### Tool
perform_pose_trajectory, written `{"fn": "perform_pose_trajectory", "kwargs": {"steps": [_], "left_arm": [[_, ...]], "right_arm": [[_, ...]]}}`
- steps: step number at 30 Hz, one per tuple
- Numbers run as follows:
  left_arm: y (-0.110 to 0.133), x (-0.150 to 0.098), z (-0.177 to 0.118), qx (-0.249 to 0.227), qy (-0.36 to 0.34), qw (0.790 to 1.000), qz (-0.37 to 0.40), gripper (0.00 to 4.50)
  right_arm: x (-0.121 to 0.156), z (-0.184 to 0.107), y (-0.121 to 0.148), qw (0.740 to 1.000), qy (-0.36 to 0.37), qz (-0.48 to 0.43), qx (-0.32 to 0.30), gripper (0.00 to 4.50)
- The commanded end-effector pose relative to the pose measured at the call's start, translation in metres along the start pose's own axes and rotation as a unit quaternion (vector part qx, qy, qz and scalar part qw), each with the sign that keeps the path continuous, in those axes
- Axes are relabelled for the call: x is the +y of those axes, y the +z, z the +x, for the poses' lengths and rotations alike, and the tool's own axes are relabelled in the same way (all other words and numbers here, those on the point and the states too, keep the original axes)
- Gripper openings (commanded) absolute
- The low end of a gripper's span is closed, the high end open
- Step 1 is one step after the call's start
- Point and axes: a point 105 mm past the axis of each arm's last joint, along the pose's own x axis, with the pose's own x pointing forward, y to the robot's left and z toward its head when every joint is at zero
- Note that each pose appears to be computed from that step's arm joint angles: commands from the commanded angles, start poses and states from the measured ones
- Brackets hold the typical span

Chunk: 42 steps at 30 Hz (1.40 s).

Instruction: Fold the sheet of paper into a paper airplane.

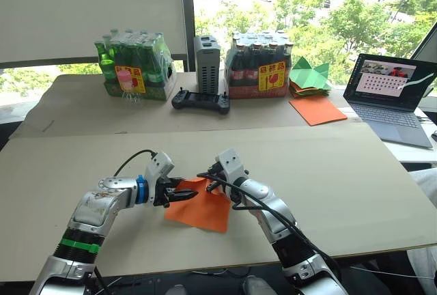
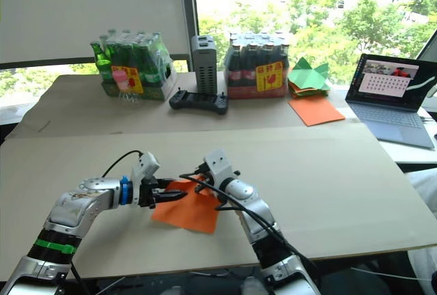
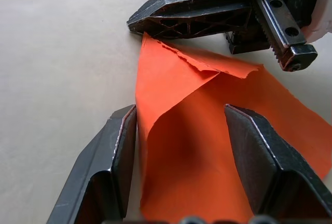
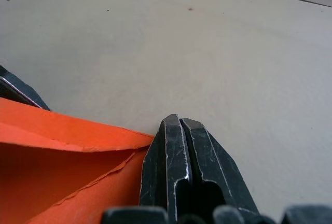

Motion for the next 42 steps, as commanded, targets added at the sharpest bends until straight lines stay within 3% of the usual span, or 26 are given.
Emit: {"fn": "perform_pose_trajectory", "kwargs": {"steps": [1, 6, 11, 19, 42], "left_arm": [[0.009, 0.001, -0.004, -0.01, 0.007, 1.0, 0.025, 2.82], [0.004, 0.001, -0.005, -0.003, 0.009, 1.0, 0.025, 2.82], [0.002, 0.001, -0.004, 0.001, 0.009, 1.0, 0.025, 2.82], [0.002, 0.002, -0.004, 0.001, 0.01, 1.0, 0.025, 2.82], [0.007, -0.004, 0.001, -0.001, 0.002, 0.999, 0.038, 2.82]], "right_arm": [[-0.003, -0.003, 0.016, 0.999, -0.008, 0.002, -0.035, 0.0], [-0.011, -0.011, 0.037, 0.996, -0.026, 0.02, -0.089, 0.0], [-0.008, -0.027, 0.053, 0.99, -0.001, 0.038, -0.133, 0.0], [0.013, -0.043, 0.017, 0.994, 0.087, 0.007, -0.063, 0.0], [0.019, -0.033, -0.008, 0.996, 0.091, -0.017, -0.003, 0.0]]}}
